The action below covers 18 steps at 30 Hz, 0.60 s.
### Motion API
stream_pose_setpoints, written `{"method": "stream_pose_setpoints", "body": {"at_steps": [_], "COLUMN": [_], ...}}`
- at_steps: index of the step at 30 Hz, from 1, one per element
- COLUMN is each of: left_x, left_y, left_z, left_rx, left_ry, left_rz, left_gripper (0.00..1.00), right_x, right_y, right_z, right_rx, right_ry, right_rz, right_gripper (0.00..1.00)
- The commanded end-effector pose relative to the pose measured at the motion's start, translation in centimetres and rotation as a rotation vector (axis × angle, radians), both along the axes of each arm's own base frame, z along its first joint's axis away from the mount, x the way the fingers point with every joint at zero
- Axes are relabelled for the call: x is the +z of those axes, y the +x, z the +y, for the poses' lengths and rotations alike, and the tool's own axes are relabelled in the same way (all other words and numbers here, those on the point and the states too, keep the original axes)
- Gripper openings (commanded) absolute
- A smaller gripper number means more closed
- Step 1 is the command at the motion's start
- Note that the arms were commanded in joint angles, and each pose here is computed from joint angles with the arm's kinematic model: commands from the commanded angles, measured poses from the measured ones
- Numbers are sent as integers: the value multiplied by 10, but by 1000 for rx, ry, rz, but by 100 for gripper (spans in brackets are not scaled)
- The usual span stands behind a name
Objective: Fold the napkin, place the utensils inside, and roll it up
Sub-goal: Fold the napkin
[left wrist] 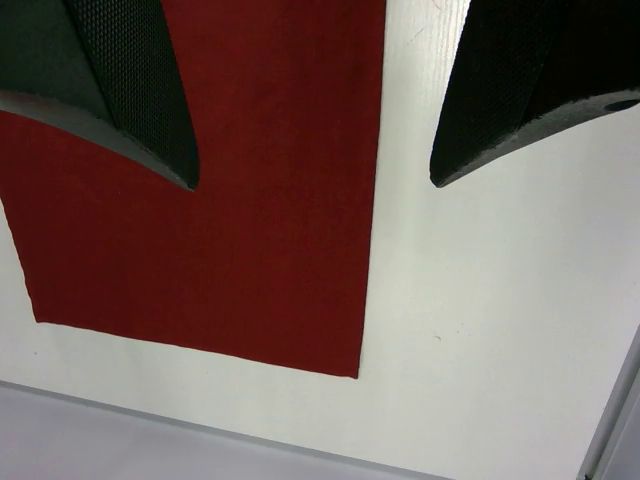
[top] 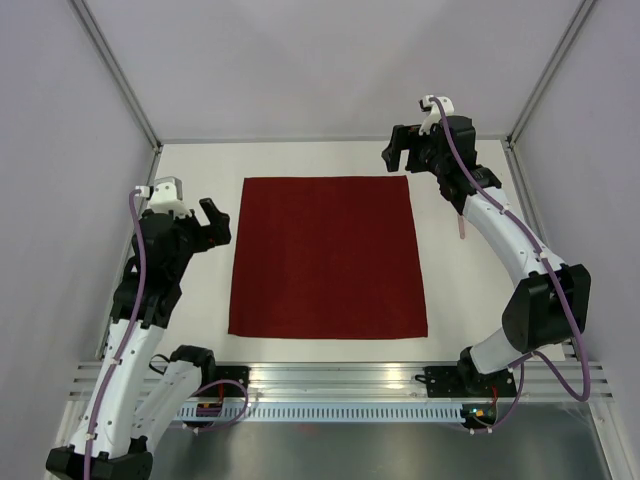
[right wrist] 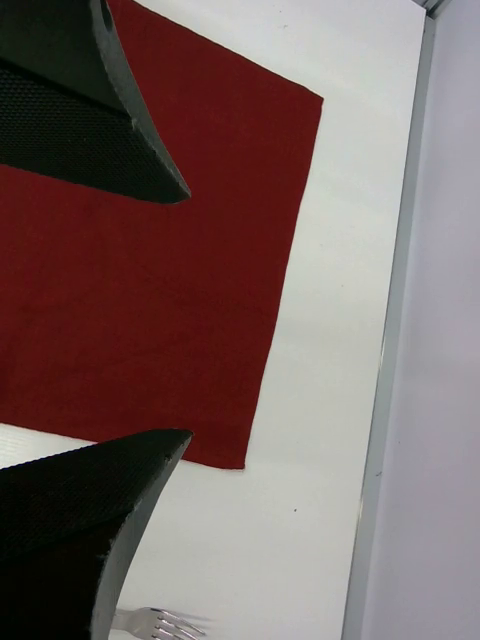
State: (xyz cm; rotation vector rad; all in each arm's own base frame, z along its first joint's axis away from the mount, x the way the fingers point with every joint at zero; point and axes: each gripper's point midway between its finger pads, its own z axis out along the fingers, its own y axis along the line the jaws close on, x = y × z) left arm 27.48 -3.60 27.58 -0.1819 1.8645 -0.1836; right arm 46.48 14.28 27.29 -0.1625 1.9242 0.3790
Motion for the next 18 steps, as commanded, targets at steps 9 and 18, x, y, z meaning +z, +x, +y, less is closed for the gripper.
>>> {"method": "stream_pose_setpoints", "body": {"at_steps": [9,18], "left_x": [93,179], "left_y": [7,8], "left_z": [-6,-15], "left_rx": [-19,-67], "left_ry": [-51,-87], "left_rz": [-143,-246], "left_gripper": [100,100], "right_x": [9,-34], "right_y": [-1,-67], "right_z": [31,172], "right_rx": [146,412], "right_ry": [29,-137], "right_rz": [25,33], "right_gripper": [98,91]}}
